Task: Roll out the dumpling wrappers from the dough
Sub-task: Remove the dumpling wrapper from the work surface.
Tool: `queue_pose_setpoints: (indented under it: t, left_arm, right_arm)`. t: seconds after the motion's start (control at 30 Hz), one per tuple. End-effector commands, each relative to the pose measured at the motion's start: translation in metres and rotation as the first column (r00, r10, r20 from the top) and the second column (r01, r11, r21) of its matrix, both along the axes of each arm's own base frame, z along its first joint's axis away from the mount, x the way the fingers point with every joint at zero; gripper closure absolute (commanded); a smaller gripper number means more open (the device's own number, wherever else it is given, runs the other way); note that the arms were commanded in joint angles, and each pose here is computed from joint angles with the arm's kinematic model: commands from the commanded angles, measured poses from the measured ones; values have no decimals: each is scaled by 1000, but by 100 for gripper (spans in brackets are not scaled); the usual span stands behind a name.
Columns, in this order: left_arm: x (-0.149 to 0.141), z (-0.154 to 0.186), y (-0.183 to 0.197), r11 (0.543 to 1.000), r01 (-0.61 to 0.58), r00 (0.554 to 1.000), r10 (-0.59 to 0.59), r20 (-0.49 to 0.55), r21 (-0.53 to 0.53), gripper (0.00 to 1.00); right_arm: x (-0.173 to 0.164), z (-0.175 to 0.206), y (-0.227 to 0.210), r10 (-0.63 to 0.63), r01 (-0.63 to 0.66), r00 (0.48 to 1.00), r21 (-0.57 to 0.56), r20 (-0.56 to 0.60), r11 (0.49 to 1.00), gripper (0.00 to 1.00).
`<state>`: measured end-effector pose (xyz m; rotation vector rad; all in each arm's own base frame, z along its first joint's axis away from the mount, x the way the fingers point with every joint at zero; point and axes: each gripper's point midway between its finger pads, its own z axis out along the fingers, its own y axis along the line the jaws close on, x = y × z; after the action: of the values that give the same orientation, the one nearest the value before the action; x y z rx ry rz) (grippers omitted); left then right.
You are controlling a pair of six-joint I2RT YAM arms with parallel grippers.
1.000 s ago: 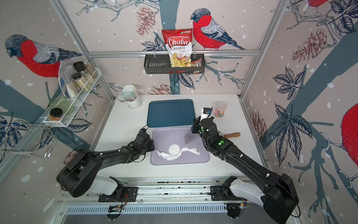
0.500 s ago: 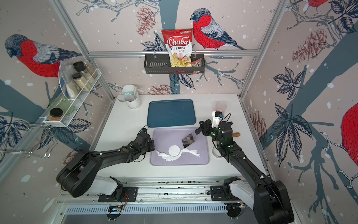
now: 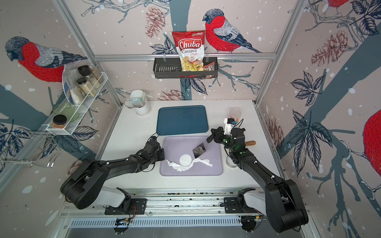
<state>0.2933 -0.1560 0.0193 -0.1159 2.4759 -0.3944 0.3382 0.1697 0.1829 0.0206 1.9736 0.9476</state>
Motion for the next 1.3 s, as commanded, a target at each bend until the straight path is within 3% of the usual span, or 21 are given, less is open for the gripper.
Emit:
queue_pose_setpoints:
  t: [0.0, 0.2, 0.47, 0.87, 1.27]
  left_arm:
    - [-11, -10, 3, 1000, 17, 998, -16, -59, 18, 100]
    - [-11, -11, 3, 1000, 10, 998, -9, -61, 15, 100]
    - [-11, -12, 9, 999, -25, 997, 27, -67, 33, 100]
    - [-10, -12, 14, 998, -44, 997, 47, -66, 50, 100]
    - [-10, -13, 16, 996, -59, 996, 63, -65, 61, 100]
  right_arm:
    - [3, 8, 3, 5, -6, 998, 17, 56, 1000, 100]
    - [-1, 3, 4, -7, 6, 999, 19, 47, 1000, 100]
    - [-20, -20, 0, -94, 98, 995, -174, 33, 980, 100]
    - [-64, -39, 3, -71, 67, 997, -263, -7, 963, 100]
    - [-93, -46, 1, -54, 33, 995, -248, -80, 968, 100]
